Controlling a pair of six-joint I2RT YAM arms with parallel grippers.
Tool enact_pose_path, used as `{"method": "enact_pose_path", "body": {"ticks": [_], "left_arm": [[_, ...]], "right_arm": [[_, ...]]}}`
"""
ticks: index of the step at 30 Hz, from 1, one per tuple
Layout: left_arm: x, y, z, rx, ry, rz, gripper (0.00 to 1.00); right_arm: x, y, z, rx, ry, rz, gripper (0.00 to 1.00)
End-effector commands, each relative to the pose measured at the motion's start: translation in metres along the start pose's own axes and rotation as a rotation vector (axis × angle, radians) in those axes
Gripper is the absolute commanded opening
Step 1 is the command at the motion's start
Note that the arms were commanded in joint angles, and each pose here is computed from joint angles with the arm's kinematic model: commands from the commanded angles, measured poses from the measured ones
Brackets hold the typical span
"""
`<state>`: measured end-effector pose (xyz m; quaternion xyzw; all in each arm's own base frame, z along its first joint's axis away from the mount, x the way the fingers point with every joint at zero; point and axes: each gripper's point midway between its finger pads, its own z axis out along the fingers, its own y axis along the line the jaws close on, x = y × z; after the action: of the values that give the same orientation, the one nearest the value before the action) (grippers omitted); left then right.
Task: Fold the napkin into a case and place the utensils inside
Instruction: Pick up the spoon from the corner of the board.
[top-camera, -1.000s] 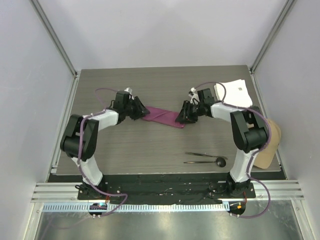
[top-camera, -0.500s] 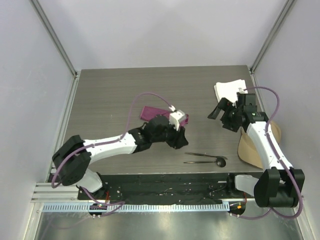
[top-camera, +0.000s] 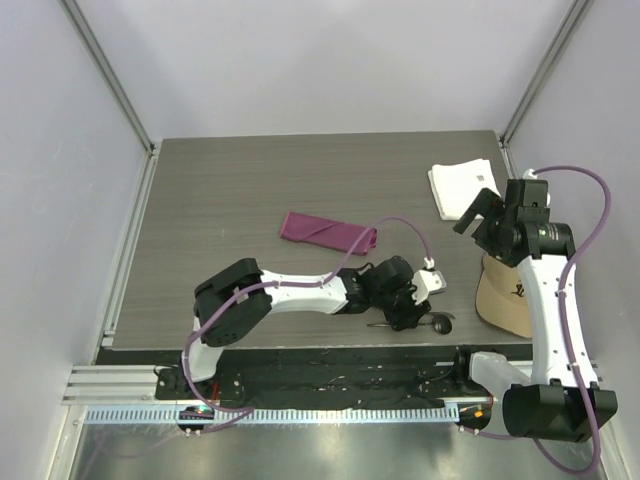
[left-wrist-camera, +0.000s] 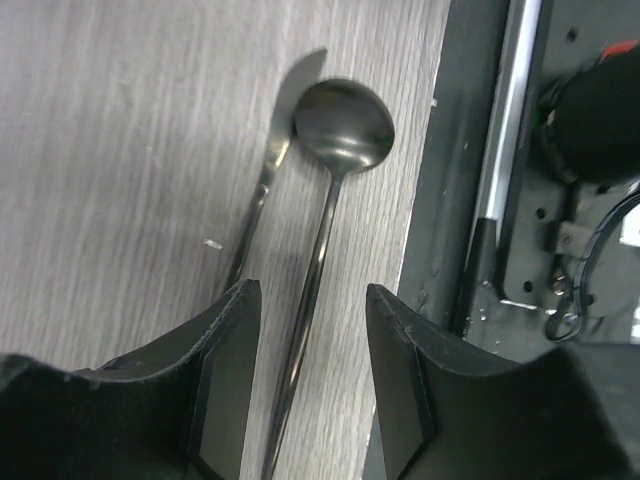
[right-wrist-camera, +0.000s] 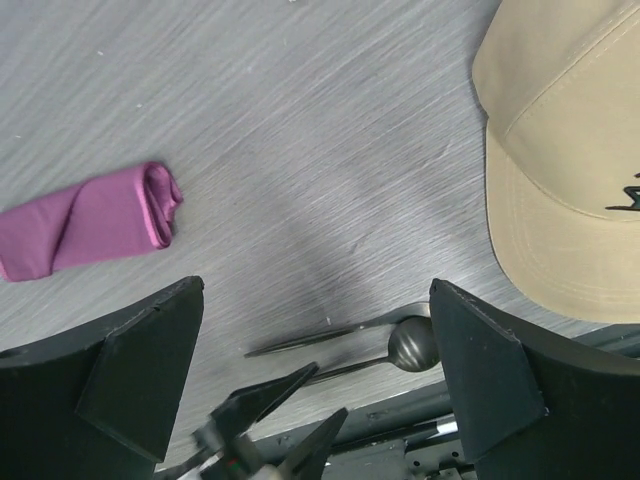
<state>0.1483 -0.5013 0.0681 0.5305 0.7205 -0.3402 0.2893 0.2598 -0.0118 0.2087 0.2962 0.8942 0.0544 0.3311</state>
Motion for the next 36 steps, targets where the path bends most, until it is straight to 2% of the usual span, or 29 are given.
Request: {"method": "enact_pose_path", "body": {"ticks": [1, 12, 17, 20, 21, 23, 24, 27, 32, 36], "left_arm": [[0.004, -0.001, 0.005, 0.002, 0.055, 0.083, 0.5], [0.037, -0.001, 0.041, -0.023, 0.201, 0.079, 0.44], [0.049, 0.006, 0.047, -0.075, 0.26, 0.083, 0.29], [0.054, 0.008, 0.05, -0.091, 0.289, 0.083, 0.18], [0.057, 0.009, 0.049, -0.093, 0.299, 0.081, 0.09], [0.056, 0.005, 0.047, -0.08, 0.298, 0.081, 0.05], [0.053, 0.005, 0.045, -0.08, 0.292, 0.082, 0.0], [0.032, -0.003, 0.032, -0.049, 0.238, 0.071, 0.0], [-0.015, -0.01, -0.005, 0.068, 0.091, -0.094, 0.0], [-0.032, 0.001, -0.03, 0.137, 0.019, -0.213, 0.0]], "right_arm": [[-0.007, 0.0, -0.018, -0.005, -0.024, -0.011, 1.0], [0.007, 0.021, -0.018, -0.137, 0.03, -0.007, 1.0], [0.013, 0.022, -0.015, -0.153, 0.042, -0.012, 1.0], [0.02, 0.022, -0.01, -0.167, 0.06, -0.026, 1.0], [0.02, 0.02, -0.009, -0.164, 0.059, -0.032, 1.0], [0.022, 0.019, -0.007, -0.168, 0.057, -0.056, 1.0], [0.021, 0.018, -0.007, -0.166, 0.05, -0.064, 1.0], [0.024, 0.012, -0.001, -0.145, 0.038, -0.072, 1.0], [0.039, 0.009, 0.018, -0.168, 0.051, -0.063, 1.0], [0.06, 0.018, 0.03, -0.242, 0.114, -0.025, 1.0]]}}
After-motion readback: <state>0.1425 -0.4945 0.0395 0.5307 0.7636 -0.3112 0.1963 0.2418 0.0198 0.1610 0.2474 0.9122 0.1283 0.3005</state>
